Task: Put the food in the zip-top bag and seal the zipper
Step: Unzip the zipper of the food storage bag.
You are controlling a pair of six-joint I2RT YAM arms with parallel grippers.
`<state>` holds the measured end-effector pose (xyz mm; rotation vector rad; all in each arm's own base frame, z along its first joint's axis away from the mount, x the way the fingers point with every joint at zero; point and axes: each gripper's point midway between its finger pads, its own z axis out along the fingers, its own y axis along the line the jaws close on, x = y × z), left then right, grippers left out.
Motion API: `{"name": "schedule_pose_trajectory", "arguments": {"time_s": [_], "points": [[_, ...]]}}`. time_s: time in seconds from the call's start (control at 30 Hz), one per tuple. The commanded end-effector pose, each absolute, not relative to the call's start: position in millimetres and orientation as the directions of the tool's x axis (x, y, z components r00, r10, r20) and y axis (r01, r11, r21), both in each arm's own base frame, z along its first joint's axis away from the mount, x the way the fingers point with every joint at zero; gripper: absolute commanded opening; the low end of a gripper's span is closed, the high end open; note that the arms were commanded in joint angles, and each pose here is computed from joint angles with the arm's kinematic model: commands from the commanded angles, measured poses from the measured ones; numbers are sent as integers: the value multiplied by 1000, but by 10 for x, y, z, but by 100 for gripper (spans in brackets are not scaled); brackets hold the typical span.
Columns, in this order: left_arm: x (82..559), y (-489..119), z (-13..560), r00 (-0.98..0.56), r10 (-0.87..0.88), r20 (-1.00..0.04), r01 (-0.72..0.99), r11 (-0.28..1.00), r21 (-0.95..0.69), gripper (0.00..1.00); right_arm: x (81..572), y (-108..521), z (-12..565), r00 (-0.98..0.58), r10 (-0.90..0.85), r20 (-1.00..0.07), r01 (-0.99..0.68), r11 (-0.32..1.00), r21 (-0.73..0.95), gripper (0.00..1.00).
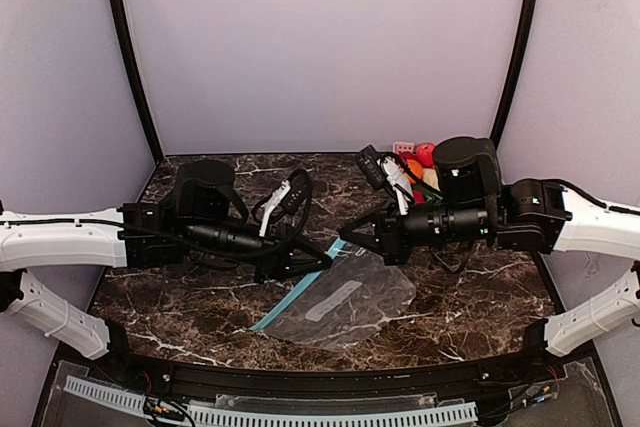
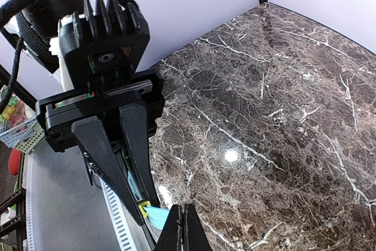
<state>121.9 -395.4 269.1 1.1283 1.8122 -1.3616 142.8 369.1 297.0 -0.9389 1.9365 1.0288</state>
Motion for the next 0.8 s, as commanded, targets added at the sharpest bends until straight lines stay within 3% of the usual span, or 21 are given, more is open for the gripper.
{"name": "schedule_pose_trajectory", "arguments": {"time_s": [0.0,0.77], "points": [[1083,-3879,2649,-467,296,-834,882,78,-466,1,1612,3603,2953,-462,-219,-860,-811,497,309,0],[1093,-3814,2614,-474,286,-833,879,102,-465,1,1760,3497,2950,-478,-184,-859,-758,581,297,0]]}}
